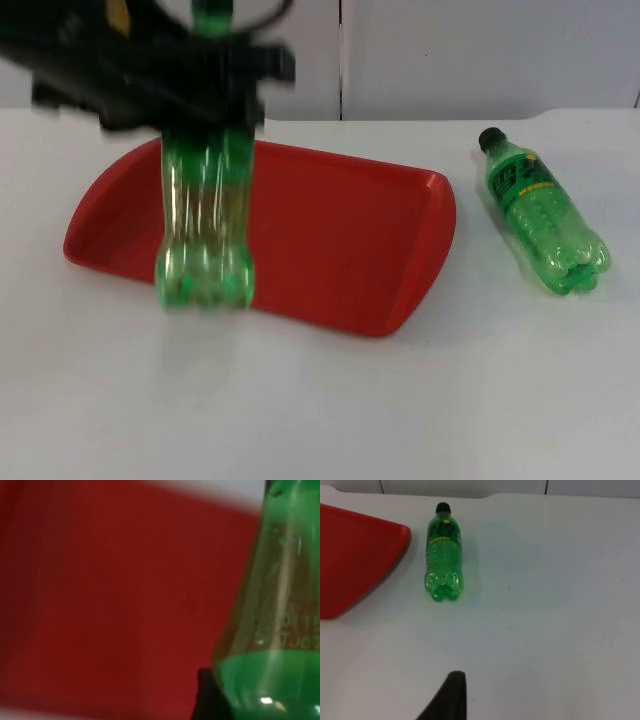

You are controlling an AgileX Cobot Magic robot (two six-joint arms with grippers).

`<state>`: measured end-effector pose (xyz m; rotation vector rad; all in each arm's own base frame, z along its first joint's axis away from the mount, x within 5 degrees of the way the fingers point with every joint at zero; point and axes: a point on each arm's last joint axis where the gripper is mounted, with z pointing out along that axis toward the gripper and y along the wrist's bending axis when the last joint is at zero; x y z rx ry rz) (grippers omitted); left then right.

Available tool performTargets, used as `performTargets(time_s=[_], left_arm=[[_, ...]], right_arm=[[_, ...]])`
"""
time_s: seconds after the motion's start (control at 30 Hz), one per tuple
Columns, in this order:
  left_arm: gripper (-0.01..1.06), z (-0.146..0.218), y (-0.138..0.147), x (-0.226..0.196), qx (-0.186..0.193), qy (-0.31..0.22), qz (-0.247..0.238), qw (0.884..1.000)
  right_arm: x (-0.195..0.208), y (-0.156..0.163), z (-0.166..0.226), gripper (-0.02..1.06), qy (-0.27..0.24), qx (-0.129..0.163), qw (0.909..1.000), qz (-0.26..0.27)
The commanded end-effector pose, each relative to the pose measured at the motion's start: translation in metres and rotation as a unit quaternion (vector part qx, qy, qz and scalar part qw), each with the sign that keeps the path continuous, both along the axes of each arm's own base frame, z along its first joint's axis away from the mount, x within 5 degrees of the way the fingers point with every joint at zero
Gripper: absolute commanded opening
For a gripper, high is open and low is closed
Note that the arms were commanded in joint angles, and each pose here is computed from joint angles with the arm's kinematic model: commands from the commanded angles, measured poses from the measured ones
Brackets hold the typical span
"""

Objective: Place the bottle upright on the tray.

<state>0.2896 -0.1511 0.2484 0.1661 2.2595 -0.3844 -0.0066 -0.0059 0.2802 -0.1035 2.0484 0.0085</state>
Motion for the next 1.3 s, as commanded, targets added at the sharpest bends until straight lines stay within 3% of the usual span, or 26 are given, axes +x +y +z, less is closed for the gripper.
performTargets(time_s=[0.0,0.03,0.07,0.17,0.23,0.27,0.3,0.37,0.47,0.6,0.7,0.97,1.27], left_arm=[[0.0,0.029,-0.002,-0.004,-0.012,-0.09,-0.041,0.995],[0.0,0.046,-0.004,-0.007,-0.02,-0.146,-0.067,0.987],[0.0,0.046,-0.004,-0.007,-0.02,-0.146,-0.067,0.987],[0.0,0.084,-0.01,-0.02,-0.026,-0.286,-0.148,0.946],[0.0,0.101,-0.011,-0.023,-0.008,-0.348,-0.176,0.921],[0.0,0.101,-0.011,-0.023,-0.008,-0.348,-0.176,0.921],[0.0,0.106,-0.011,-0.023,0.005,-0.365,-0.179,0.914],[0.0,0.113,-0.006,-0.019,0.004,-0.381,-0.157,0.911],[0.0,0.115,0.002,-0.014,-0.016,-0.378,-0.122,0.917],[0.0,0.117,0.037,0.003,-0.056,-0.365,-0.015,0.929],[0.0,0.117,0.048,0.009,-0.065,-0.366,0.012,0.928],[0.0,0.101,0.049,0.029,-0.035,-0.401,0.012,0.915],[0.0,0.068,0.041,0.054,-0.023,-0.415,0.006,0.909]], right_arm=[[0.0,0.0,0.0,1.04,-0.003,-0.002,1.0,-0.006],[0.0,0.0,0.0,1.04,-0.003,-0.002,1.0,-0.006],[0.0,0.0,0.0,1.04,-0.003,-0.002,1.0,-0.006],[0.0,0.0,0.0,1.04,-0.003,-0.002,1.0,-0.006],[0.0,0.0,0.0,1.04,-0.003,-0.002,1.0,-0.006],[0.0,0.0,0.0,1.04,-0.003,-0.002,1.0,-0.006],[0.0,0.0,0.0,1.04,-0.003,-0.002,1.0,-0.006],[0.0,0.0,0.0,1.04,-0.003,-0.002,1.0,-0.006],[0.0,0.0,0.0,1.04,-0.003,-0.002,1.0,-0.006],[0.0,0.0,0.0,1.04,-0.003,-0.002,1.0,-0.006],[0.0,0.0,0.0,1.04,-0.003,-0.002,1.0,-0.006],[0.0,0.0,0.0,1.04,-0.003,-0.002,1.0,-0.006],[0.0,0.0,0.0,1.04,-0.003,-0.002,1.0,-0.006]])
